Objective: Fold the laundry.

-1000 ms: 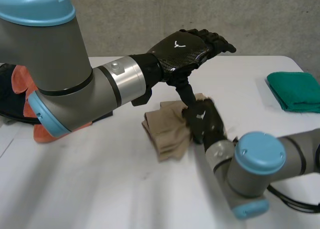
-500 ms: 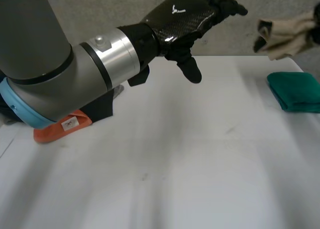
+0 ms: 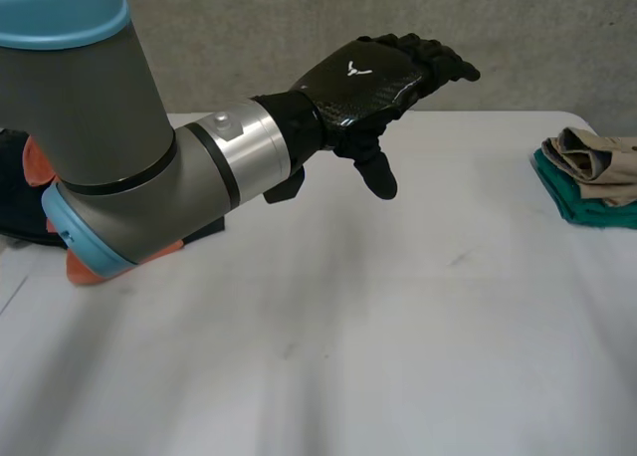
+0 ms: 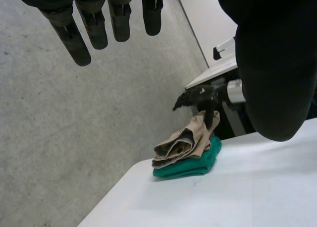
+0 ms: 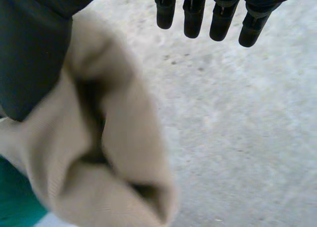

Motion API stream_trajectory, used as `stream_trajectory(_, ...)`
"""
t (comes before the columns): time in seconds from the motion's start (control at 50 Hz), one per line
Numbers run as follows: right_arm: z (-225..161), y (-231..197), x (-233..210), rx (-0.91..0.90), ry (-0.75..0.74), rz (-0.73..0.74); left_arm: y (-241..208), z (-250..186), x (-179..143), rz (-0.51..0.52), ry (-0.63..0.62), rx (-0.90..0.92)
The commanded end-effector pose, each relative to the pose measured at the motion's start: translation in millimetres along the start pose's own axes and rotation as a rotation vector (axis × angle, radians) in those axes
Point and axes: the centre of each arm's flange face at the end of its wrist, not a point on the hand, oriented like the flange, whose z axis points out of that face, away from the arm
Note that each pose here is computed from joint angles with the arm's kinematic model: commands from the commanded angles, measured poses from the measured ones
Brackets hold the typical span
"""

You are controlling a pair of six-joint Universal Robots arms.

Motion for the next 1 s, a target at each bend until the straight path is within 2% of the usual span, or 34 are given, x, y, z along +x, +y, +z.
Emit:
stream_trajectory(0.02, -29.2, -65.0, 44.5, -0.067, 0.067, -0.026, -10.4, -2.3, 12.0, 0.009, 0.019, 0.019)
stream_trajectory(0.12, -45.2, -99.2, 73.2, -0.175, 0.199, -0.184, -18.4, -3.1, 11.1, 0.019, 0.004, 0.039)
stream_trajectory(0.14, -47.4, -118.5, 81.5, -0.162, 0.265, -0.275, -20.8, -3.2, 9.3, 0.023, -0.007, 0.047)
stream_trajectory(0.2, -45.2, -143.3, 78.3, -0.101, 0.328, -0.367, -39.4, -3.7, -4.5, 0.06, -0.102, 0.108)
stream_trajectory(0.26, -36.0, -180.8, 12.0, 0.088, 0.24, -0.375, -58.3, -6.9, -24.8, 0.083, -0.249, 0.161)
stream_trajectory(0.28, -39.8, -200.6, -20.9, 0.184, 0.185, -0.37, -62.0, -8.8, -32.0, 0.087, -0.293, 0.17)
stream_trajectory(0.3, -44.4, -211.5, -34.8, 0.231, 0.16, -0.371, -66.4, -13.4, -50.9, 0.097, -0.39, 0.179)
stream_trajectory(0.34, -56.8, -230.0, -62.4, 0.323, 0.099, -0.373, -69.3, -20.8, -72.7, 0.114, -0.49, 0.182)
stream_trajectory(0.36, -71.7, -241.2, -89.5, 0.396, 0.024, -0.372, -70.0, -25.2, -83.8, 0.122, -0.534, 0.181)
stream_trajectory(0.44, -113.0, -242.9, -148.5, 0.475, -0.18, -0.353, -50.8, -65.0, -165.7, 0.191, -0.817, 0.085)
stream_trajectory(0.48, -140.0, -235.5, -184.9, 0.459, -0.306, -0.316, -38.4, -76.6, -186.2, 0.242, -0.881, 0.016)
stream_trajectory(0.5, -148.5, -232.4, -196.0, 0.446, -0.339, -0.304, -17.1, -82.0, -202.5, 0.297, -0.916, -0.076)
stream_trajectory(0.56, -180.5, -218.6, -233.2, 0.382, -0.459, -0.266, 30.0, -87.3, -227.5, 0.387, -0.945, -0.252)
stream_trajectory(0.58, -186.7, -214.4, -239.1, 0.36, -0.479, -0.258, 63.0, -90.6, -240.5, 0.439, -0.944, -0.365)
stream_trajectory(0.64, -206.9, -199.6, -256.5, 0.276, -0.535, -0.24, 105.8, -98.5, -259.2, 0.512, -0.939, -0.501)
stream_trajectory(0.66, -210.0, -194.2, -258.1, 0.249, -0.54, -0.239, 133.5, -106.7, -272.6, 0.55, -0.937, -0.575)
stream_trajectory(0.74, -219.5, -175.3, -260.7, 0.156, -0.549, -0.238, 193.8, -125.2, -297.7, 0.598, -0.936, -0.687)
stream_trajectory(0.9, -232.2, -155.2, -262.7, 0.085, -0.574, -0.234, 227.2, -130.2, -321.3, 0.648, -0.972, -0.638)
stream_trajectory(1.0, -235.2, -151.4, -262.9, 0.071, -0.579, -0.232, 204.5, -116.8, -313.6, 0.657, -0.979, -0.562)
